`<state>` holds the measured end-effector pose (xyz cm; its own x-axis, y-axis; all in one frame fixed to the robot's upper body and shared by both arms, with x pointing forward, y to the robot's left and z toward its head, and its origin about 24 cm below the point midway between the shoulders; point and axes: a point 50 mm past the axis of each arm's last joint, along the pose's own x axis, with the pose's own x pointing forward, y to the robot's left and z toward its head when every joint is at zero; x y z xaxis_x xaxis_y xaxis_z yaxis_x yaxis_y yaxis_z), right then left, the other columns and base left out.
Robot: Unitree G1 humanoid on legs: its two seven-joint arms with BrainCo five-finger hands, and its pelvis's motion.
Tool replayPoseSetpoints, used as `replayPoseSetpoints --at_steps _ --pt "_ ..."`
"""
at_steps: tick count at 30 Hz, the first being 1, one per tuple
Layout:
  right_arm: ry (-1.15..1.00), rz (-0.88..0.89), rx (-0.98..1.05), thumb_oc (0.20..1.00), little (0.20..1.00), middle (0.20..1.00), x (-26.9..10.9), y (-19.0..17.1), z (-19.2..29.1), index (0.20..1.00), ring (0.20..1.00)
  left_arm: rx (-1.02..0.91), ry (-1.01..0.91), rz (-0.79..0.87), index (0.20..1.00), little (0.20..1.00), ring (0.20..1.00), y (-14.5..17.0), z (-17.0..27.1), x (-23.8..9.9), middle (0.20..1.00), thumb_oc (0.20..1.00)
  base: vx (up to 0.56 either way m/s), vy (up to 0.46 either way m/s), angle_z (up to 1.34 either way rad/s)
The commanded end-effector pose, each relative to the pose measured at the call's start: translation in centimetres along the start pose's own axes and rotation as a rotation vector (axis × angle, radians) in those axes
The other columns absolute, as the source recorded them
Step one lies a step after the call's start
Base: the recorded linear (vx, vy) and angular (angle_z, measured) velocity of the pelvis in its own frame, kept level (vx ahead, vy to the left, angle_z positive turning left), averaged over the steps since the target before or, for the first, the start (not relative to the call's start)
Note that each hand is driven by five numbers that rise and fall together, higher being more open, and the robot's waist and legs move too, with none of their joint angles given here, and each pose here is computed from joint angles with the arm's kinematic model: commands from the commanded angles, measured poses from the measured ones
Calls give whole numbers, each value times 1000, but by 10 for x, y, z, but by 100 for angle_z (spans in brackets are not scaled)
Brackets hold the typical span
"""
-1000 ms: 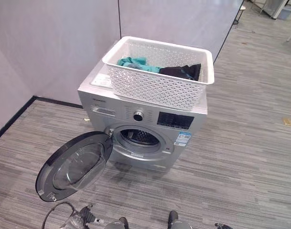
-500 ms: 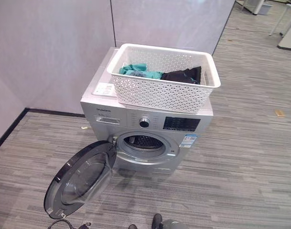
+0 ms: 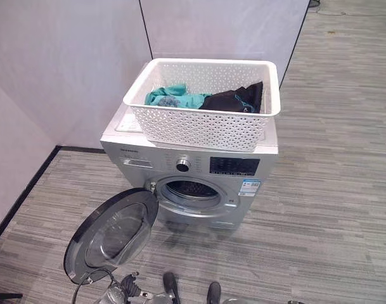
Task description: Grab the laundry basket,head to the washer,open it,put in the laundry and shut it.
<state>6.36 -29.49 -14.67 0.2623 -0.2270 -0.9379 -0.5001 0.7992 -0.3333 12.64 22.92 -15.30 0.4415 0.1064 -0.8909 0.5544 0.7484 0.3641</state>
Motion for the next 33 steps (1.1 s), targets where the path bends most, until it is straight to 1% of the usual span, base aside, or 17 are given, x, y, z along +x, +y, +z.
replayPoseSetpoints --at_steps 1,6,12,16,21,23,25,27,29,32,33 --pt "27 -21 -17 1000 1000 1000 -2 -5 -9 1000 1000 43 -13 1 1000 1000 1000 4 4 1 1000 1000 256 143 -26" --pt "44 -8 -28 1000 1000 1000 -1 -1 -10 1000 1000 8 7 0 1000 1000 1000 0 -3 0 1000 1000 270 209 -37" --pt "-68 5 -58 1000 1000 1000 3 2 25 1000 1000 -53 3 33 1000 1000 1000 7 -5 -1 1000 1000 142 184 -35" --pt "-145 0 -85 1000 1000 1000 3 1 44 1000 1000 -53 13 41 1000 1000 1000 9 -10 -2 1000 1000 81 108 -8" --pt "-237 -32 -91 1000 1000 1000 -1 -6 60 1000 1000 -69 55 43 1000 1000 1000 8 -25 -6 1000 1000 94 128 6" --pt "-271 -40 -63 1000 1000 1000 -3 -7 62 1000 1000 -57 76 35 1000 1000 1000 8 -30 -7 1000 1000 153 95 0" --pt "-294 -53 -55 1000 1000 1000 -5 -9 65 1000 1000 -82 83 53 1000 1000 1000 11 -31 -7 1000 1000 96 -30 39" --pt "-331 -70 -89 1000 1000 1000 -8 -14 71 1000 1000 -67 79 63 1000 1000 1000 15 -29 -6 1000 1000 120 -156 86" --pt "-334 -66 -107 1000 1000 1000 -9 -11 66 1000 1000 -66 80 67 1000 1000 1000 14 -31 -7 1000 1000 78 -142 57" --pt "-370 -140 -101 1000 1000 1000 -20 -32 58 1000 1000 -103 88 71 1000 1000 1000 11 -36 -9 1000 1000 54 -123 53" --pt "-369 -140 -101 1000 1000 1000 -20 -32 57 1000 1000 -102 88 70 1000 1000 1000 11 -36 -9 1000 1000 17 -105 7"
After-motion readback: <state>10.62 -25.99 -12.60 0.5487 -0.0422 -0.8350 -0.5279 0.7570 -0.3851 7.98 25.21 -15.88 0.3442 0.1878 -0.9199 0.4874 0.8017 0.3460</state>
